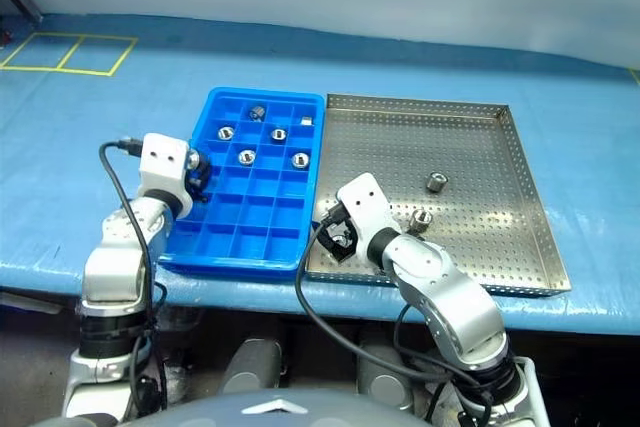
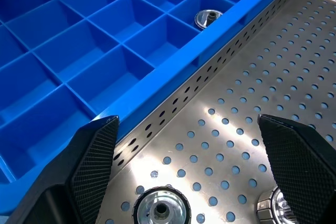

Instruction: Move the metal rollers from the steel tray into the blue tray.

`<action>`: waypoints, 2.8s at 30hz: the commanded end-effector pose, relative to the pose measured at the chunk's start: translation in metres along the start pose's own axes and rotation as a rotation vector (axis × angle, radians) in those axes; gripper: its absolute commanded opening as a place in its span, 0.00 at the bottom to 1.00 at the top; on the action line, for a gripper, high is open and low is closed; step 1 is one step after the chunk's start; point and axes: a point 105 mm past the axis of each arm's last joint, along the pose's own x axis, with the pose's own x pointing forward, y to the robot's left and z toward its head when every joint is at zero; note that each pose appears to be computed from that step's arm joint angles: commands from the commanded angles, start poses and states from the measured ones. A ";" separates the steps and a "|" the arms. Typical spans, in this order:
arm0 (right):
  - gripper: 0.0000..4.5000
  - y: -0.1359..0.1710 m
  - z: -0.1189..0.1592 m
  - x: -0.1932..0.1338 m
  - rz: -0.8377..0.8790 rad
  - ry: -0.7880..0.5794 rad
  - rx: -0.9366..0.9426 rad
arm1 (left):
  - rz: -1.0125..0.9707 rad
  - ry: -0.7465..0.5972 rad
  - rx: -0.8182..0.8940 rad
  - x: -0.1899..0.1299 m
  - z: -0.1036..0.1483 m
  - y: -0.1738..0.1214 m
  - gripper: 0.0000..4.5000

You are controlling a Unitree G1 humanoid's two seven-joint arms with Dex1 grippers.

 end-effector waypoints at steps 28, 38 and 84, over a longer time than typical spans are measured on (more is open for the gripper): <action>1.00 -0.040 0.011 -0.038 -0.201 -0.058 -0.012 | -0.241 -0.258 -0.059 0.003 0.064 -0.036 1.00; 1.00 -0.050 -0.005 -0.049 -0.252 0.010 0.010 | -1.037 -0.303 0.284 -0.021 0.107 -0.131 1.00; 1.00 -0.055 -0.012 -0.063 -0.377 -0.018 0.074 | -1.222 -0.028 0.577 0.020 0.045 -0.228 0.38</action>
